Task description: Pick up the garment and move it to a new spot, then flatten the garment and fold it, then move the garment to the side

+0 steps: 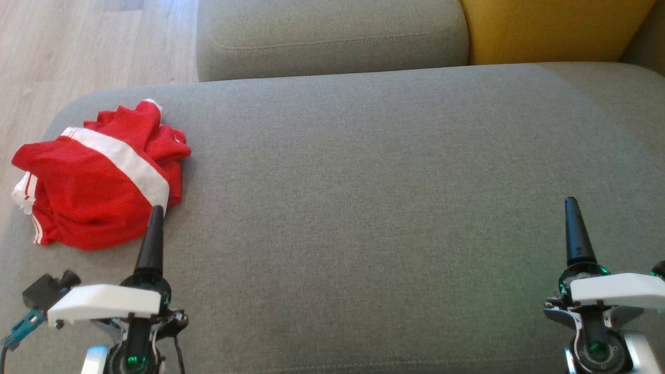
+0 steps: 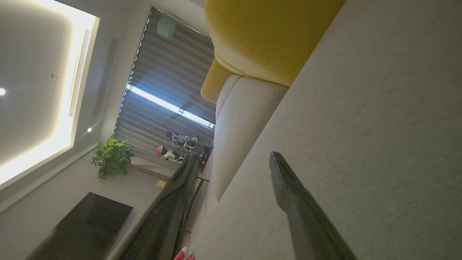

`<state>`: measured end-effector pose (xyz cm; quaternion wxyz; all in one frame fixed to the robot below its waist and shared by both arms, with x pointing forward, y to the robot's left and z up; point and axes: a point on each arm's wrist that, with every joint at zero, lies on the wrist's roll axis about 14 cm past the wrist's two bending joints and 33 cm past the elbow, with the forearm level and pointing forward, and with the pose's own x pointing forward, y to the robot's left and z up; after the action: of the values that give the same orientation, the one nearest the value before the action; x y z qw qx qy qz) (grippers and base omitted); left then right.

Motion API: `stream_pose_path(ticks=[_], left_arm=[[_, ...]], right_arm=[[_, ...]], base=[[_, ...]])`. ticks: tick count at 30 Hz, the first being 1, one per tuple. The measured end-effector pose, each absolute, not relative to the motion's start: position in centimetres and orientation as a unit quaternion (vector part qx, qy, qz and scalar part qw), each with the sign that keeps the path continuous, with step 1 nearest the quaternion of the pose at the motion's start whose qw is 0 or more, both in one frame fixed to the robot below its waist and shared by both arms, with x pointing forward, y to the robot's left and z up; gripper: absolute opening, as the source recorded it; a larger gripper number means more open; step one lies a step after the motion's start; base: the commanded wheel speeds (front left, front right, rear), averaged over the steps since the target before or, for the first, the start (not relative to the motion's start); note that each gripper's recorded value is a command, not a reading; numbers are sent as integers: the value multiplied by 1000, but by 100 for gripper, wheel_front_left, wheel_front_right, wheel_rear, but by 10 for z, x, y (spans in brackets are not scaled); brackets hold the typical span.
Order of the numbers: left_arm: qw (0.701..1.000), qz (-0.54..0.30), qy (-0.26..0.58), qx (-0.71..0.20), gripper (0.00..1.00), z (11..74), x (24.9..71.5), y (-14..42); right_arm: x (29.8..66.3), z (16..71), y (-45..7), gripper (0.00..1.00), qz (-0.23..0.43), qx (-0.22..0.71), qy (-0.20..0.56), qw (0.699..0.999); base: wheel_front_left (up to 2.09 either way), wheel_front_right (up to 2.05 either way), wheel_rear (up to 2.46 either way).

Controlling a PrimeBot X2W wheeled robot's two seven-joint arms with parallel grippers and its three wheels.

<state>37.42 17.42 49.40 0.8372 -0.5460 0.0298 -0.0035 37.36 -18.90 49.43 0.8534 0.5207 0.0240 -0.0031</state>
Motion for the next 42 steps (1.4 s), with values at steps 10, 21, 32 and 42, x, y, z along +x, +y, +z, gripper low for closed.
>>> stream_pose_path(ticks=[10, 21, 32, 42], left_arm=[[884, -25, 21, -466, 100, 503, 374, 168], [923, -47, 12, -381, 100, 511, 373, 161], [951, -53, 10, -306, 100, 507, 372, 159], [970, -58, 12, -237, 100, 502, 370, 158]], right_arm=[[374, 497, -179, 100, 16, 458, 29, 889], [374, 495, -167, 100, 32, 391, 35, 919], [371, 488, -156, 100, 47, 321, 45, 945], [370, 482, -153, 100, 57, 244, 50, 967]], base=[[0, 0, 0], [0, 0, 0], [0, 0, 0], [0, 0, 0]])
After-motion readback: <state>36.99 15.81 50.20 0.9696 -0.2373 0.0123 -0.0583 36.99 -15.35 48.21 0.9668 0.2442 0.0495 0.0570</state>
